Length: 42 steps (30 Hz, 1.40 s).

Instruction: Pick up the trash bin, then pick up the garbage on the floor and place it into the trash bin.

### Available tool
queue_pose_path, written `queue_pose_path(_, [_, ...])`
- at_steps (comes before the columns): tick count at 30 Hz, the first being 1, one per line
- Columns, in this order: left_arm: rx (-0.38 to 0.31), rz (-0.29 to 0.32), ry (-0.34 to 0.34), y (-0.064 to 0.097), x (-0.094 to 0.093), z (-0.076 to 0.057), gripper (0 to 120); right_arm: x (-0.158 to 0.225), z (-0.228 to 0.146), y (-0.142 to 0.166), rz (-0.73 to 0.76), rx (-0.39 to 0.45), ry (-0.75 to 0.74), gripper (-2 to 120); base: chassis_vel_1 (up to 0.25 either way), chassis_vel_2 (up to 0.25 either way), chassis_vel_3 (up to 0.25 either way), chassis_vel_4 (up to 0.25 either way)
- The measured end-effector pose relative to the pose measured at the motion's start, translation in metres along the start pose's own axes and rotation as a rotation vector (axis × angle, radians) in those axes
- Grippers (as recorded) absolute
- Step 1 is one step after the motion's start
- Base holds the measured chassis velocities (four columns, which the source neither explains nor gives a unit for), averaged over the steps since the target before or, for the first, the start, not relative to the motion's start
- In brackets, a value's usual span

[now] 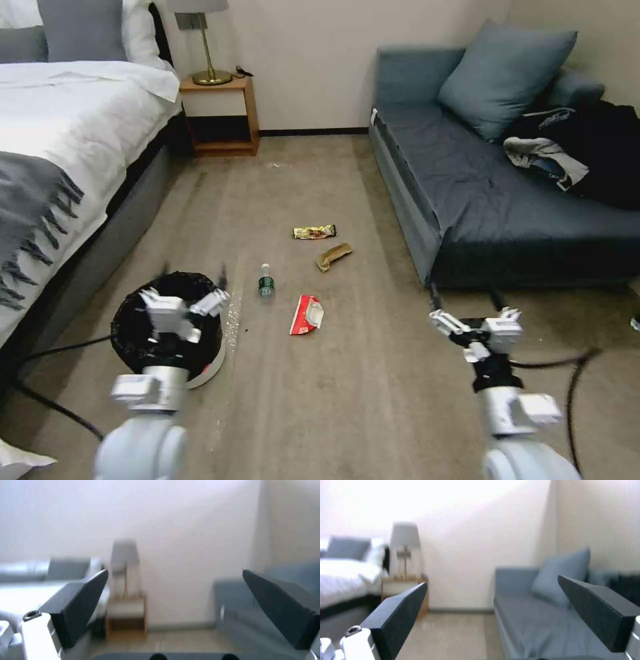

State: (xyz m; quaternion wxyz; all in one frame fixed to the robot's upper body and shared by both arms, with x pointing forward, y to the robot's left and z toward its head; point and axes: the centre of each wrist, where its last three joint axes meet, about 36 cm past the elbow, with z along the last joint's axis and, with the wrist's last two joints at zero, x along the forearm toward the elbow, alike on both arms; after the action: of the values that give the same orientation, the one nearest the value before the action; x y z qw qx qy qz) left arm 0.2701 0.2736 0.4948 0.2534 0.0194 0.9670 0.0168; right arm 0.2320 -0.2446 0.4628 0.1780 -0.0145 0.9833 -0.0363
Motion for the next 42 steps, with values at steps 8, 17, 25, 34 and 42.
queue_pose_path(8, [0.047, 0.068, -0.155, 0.007, -0.001, -0.036, 100, 0.01, -0.029, -0.007, -0.121, -0.003, -0.141, 100, 0.0, 0.0, 0.0, 0.0])
queue_pose_path(17, [0.035, 0.08, -0.107, 0.012, 0.004, -0.028, 100, 0.01, -0.022, -0.015, -0.146, 0.011, -0.125, 100, 0.0, 0.0, 0.0, 0.0])
queue_pose_path(25, [0.034, 0.059, -0.066, 0.019, 0.003, -0.03, 100, 0.007, -0.012, -0.025, -0.179, 0.038, -0.093, 100, 0.0, 0.0, 0.0, 0.0])
queue_pose_path(34, [0.077, -0.059, 0.105, 0.037, -0.008, -0.032, 100, 0.002, 0.008, -0.023, -0.214, 0.006, -0.025, 100, 0.0, 0.0, 0.0, 0.0])
queue_pose_path(42, [0.099, -0.194, 0.281, 0.061, -0.017, -0.013, 100, 0.0, 0.022, -0.022, -0.251, -0.007, 0.021, 100, 0.0, 0.0, 0.0, 0.0])
